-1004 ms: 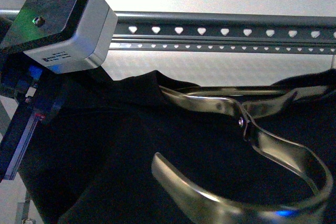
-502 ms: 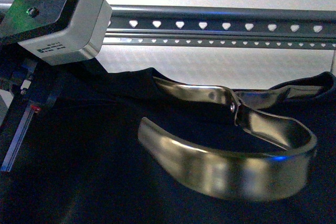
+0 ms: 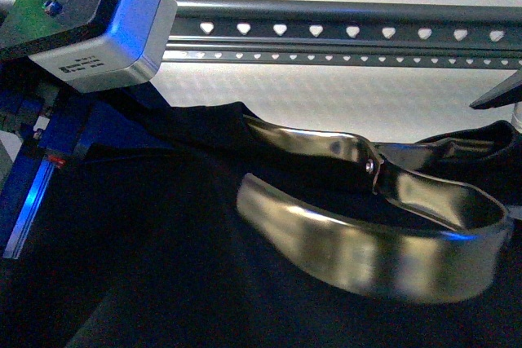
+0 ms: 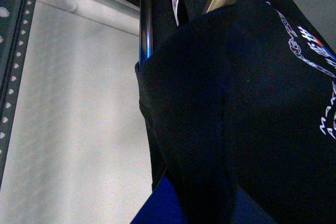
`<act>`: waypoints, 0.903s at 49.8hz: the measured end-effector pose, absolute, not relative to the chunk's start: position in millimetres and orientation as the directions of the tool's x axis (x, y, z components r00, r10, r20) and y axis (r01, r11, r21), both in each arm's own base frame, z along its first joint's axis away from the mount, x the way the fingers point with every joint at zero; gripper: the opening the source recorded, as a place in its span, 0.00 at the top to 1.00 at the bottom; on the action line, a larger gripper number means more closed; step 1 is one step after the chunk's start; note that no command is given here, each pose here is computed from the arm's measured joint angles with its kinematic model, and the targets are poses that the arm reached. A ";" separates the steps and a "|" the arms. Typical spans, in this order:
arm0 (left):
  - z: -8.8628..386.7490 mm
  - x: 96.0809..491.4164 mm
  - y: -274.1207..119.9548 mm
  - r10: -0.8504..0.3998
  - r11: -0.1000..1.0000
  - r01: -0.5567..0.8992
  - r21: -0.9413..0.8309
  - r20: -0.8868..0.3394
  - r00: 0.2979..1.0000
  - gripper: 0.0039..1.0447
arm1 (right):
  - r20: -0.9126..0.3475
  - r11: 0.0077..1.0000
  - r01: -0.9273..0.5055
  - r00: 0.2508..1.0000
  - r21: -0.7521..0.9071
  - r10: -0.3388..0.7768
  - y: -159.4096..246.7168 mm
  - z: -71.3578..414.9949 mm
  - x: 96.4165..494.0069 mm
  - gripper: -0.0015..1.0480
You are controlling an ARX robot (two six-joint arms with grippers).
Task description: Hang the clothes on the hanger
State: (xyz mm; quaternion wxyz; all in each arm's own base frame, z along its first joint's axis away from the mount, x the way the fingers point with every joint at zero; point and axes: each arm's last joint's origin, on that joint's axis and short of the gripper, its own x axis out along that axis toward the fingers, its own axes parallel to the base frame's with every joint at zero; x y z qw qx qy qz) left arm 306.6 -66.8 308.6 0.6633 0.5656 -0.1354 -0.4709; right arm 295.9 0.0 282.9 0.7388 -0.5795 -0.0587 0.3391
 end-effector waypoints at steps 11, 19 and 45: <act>308.6 306.6 -66.8 -0.777 -0.083 0.471 0.878 -0.353 0.521 0.96 | -0.357 0.132 -0.493 0.766 -0.860 0.535 3.5 273.8 317.5 0.48; 308.6 306.6 -66.8 -0.778 -0.083 0.471 0.878 -0.353 0.520 0.96 | -0.371 0.161 -0.524 0.758 -0.837 0.537 -1.5 271.9 316.6 0.71; 309.9 305.7 -67.4 -0.789 -0.076 0.473 0.878 -0.343 0.510 0.26 | -0.535 0.303 -0.695 0.705 -0.652 0.466 -18.8 240.0 315.8 0.92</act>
